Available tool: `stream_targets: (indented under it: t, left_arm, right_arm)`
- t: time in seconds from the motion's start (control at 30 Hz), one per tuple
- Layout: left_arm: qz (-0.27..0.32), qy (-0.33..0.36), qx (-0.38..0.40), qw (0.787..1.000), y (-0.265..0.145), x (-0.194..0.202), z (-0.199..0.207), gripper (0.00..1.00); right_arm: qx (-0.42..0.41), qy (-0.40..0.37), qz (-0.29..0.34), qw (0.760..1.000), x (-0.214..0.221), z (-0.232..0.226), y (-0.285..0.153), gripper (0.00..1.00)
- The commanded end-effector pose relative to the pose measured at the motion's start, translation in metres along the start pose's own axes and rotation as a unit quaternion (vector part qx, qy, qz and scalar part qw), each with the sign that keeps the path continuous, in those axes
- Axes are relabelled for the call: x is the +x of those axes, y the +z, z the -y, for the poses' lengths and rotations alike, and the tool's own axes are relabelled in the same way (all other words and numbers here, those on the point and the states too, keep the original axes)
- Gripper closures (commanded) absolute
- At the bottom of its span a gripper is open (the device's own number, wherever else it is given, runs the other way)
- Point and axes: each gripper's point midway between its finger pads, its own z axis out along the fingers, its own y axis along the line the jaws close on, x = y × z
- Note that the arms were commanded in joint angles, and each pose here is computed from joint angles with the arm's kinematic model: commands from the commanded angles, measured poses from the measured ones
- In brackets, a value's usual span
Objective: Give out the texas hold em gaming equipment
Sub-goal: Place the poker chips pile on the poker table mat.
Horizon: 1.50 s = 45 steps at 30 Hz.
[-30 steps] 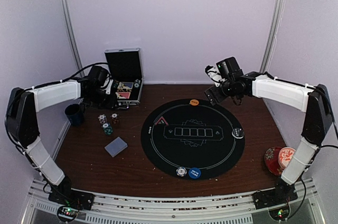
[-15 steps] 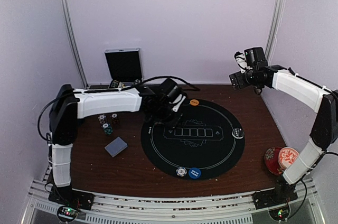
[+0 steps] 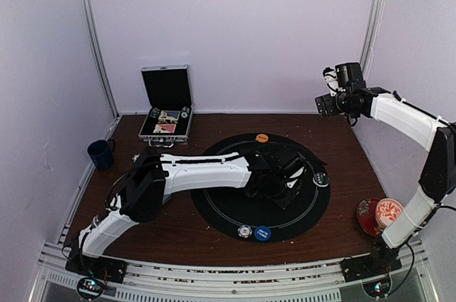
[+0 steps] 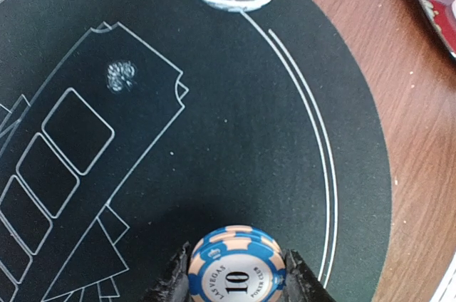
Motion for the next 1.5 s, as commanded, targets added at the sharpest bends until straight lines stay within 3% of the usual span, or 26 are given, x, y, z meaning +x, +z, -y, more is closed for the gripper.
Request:
stream_targets:
  t: [0.0, 0.3, 0.4, 0.6, 0.8, 0.93, 1.1, 1.47]
  left_arm:
    - [0.016, -0.014, 0.004, 1.000, 0.008, -0.006, 0.004, 0.73]
    - [-0.011, -0.012, -0.013, 1.000, 0.028, 0.020, 0.003, 0.72]
    - [-0.021, -0.011, -0.016, 1.000, 0.033, 0.029, 0.002, 0.67]
    - [-0.014, -0.009, -0.025, 1.000, 0.025, 0.023, -0.001, 0.35]
    - [0.030, -0.012, -0.050, 0.998, -0.025, -0.013, -0.007, 0.03]
    - [0.063, -0.030, -0.098, 0.993, -0.083, -0.033, -0.033, 0.02]
    - [0.080, -0.056, -0.200, 0.975, -0.158, -0.023, -0.087, 0.02]
    - [0.051, -0.135, -0.308, 0.940, -0.245, 0.081, -0.201, 0.02]
  right_arm:
    - [0.003, 0.015, 0.019, 1.000, -0.008, 0.007, -0.010, 0.00]
    - [-0.008, 0.013, 0.019, 1.000, -0.008, 0.003, -0.010, 0.00]
    - [-0.020, 0.008, 0.020, 1.000, -0.008, -0.001, -0.011, 0.00]
    - [-0.048, -0.005, 0.017, 0.999, -0.009, -0.008, -0.016, 0.00]
    - [-0.113, -0.012, 0.007, 0.993, -0.013, -0.024, -0.035, 0.00]
    - [-0.190, -0.022, -0.025, 0.981, 0.003, -0.048, -0.048, 0.00]
    - [-0.268, -0.039, -0.061, 0.961, 0.034, -0.082, -0.063, 0.00]
    - [-0.342, -0.208, -0.154, 0.903, 0.140, -0.173, -0.100, 0.00]
